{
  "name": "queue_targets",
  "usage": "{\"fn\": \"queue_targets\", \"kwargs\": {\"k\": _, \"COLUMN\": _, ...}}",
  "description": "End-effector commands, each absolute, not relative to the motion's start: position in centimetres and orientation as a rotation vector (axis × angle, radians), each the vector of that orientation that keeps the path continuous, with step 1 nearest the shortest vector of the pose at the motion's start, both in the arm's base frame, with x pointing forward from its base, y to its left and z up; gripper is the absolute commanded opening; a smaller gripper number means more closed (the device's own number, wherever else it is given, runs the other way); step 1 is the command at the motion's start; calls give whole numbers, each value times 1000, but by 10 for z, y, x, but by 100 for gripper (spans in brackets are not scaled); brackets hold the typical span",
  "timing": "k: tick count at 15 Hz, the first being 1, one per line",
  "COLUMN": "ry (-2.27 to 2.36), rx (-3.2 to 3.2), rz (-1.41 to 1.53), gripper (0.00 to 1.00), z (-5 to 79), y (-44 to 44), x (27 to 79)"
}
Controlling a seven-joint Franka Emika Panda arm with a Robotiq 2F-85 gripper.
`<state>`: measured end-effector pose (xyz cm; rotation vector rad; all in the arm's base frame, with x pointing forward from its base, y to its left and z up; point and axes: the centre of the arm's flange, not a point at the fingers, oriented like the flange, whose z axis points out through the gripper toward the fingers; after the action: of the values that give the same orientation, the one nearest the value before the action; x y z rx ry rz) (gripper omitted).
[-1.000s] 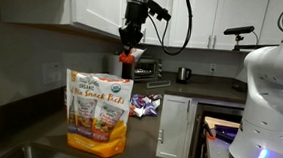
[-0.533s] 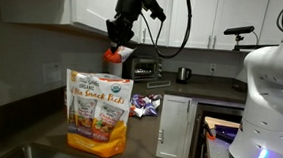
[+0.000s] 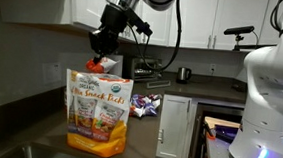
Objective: Pick a snack pack and put it in the bag
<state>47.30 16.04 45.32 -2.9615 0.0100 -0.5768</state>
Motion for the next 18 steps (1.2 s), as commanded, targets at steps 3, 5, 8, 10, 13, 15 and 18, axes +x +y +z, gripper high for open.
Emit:
{"fn": "queue_targets", "kwargs": {"k": 3, "ry": -73, "rx": -3019, "rz": -656, "gripper": 29, "z": 429, "y": 153, "x": 483}}
{"fn": "queue_targets", "kwargs": {"k": 5, "ry": -113, "rx": -3053, "rz": -677, "gripper": 34, "z": 431, "y": 147, "x": 484}}
{"fn": "queue_targets", "kwargs": {"k": 8, "ry": -99, "rx": -3074, "rz": -630, "gripper": 55, "z": 443, "y": 141, "x": 484}}
{"fn": "queue_targets", "kwargs": {"k": 10, "ry": -78, "rx": -3082, "rz": -604, "gripper": 66, "z": 451, "y": 138, "x": 484}}
{"fn": "queue_targets", "kwargs": {"k": 13, "ry": -58, "rx": -3123, "rz": -594, "gripper": 87, "z": 461, "y": 131, "x": 482}}
{"fn": "queue_targets", "kwargs": {"k": 15, "ry": -45, "rx": -3152, "rz": -546, "gripper": 99, "z": 464, "y": 123, "x": 478}}
{"fn": "queue_targets", "kwargs": {"k": 18, "ry": -33, "rx": -3207, "rz": -423, "gripper": 100, "z": 466, "y": 111, "x": 470}}
